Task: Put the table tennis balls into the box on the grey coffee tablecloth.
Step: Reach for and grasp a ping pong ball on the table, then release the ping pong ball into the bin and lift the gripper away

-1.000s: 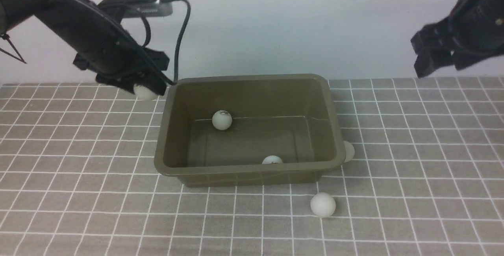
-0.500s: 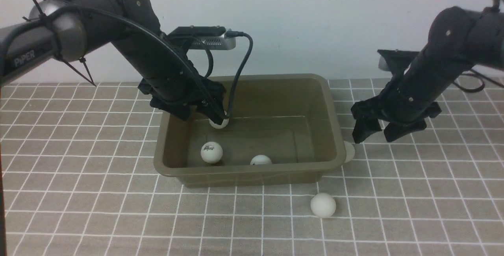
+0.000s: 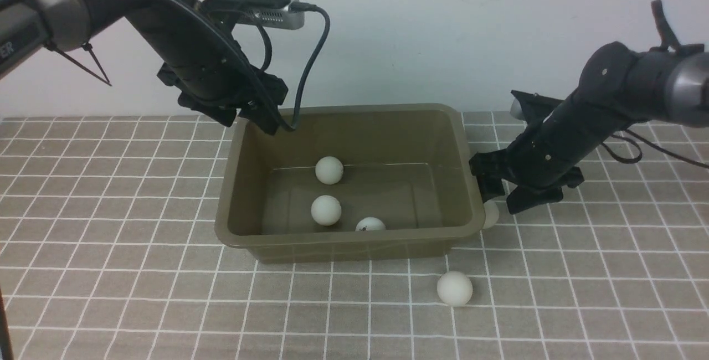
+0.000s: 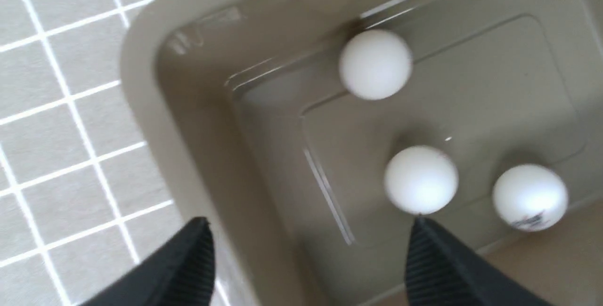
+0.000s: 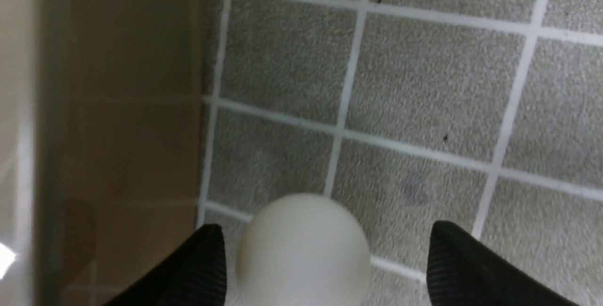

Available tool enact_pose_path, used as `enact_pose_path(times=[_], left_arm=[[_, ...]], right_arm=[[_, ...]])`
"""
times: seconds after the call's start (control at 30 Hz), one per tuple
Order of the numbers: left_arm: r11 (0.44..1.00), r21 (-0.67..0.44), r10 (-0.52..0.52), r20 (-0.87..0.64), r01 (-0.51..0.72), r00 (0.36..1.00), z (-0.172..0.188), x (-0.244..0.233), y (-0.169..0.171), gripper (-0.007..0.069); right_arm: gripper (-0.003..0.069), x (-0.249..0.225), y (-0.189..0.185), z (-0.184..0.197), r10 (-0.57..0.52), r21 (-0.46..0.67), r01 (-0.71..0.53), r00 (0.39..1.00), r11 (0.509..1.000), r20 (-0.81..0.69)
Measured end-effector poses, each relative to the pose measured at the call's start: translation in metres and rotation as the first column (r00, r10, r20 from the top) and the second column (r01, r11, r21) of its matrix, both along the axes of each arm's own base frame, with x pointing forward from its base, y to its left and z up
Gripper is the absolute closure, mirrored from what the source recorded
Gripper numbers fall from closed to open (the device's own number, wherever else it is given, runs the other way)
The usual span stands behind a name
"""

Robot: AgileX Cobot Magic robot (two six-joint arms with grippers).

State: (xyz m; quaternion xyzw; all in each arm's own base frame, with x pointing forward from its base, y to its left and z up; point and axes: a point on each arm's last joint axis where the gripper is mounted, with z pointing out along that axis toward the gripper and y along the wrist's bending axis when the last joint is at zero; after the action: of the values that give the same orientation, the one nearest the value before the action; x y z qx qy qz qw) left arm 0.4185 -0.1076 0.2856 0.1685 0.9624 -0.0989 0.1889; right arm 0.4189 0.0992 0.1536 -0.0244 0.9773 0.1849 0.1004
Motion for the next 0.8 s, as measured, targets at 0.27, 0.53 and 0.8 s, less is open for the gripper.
enact_pose_path(times=[0.27,0.53,0.8], left_arm=[[0.999,0.047,0.017,-0.012,-0.016,1.000,0.001,0.000,0.006,0.0370],[0.989,0.106,0.100,-0.012,-0.099,0.995,0.009,0.002,0.044,0.0620],[0.975,0.111,0.204,-0.087,-0.194,0.975,-0.014,0.012,0.087,0.0630]], right_arm=[[0.0300,0.003,-0.005,-0.010,0.015,-0.043,-0.015,1.000,0.999,-0.020],[0.0298,-0.019,-0.032,0.092,-0.026,-0.062,0.034,0.992,0.997,0.126],[0.0298,-0.039,0.036,0.131,0.161,-0.019,-0.163,0.937,0.986,0.311]])
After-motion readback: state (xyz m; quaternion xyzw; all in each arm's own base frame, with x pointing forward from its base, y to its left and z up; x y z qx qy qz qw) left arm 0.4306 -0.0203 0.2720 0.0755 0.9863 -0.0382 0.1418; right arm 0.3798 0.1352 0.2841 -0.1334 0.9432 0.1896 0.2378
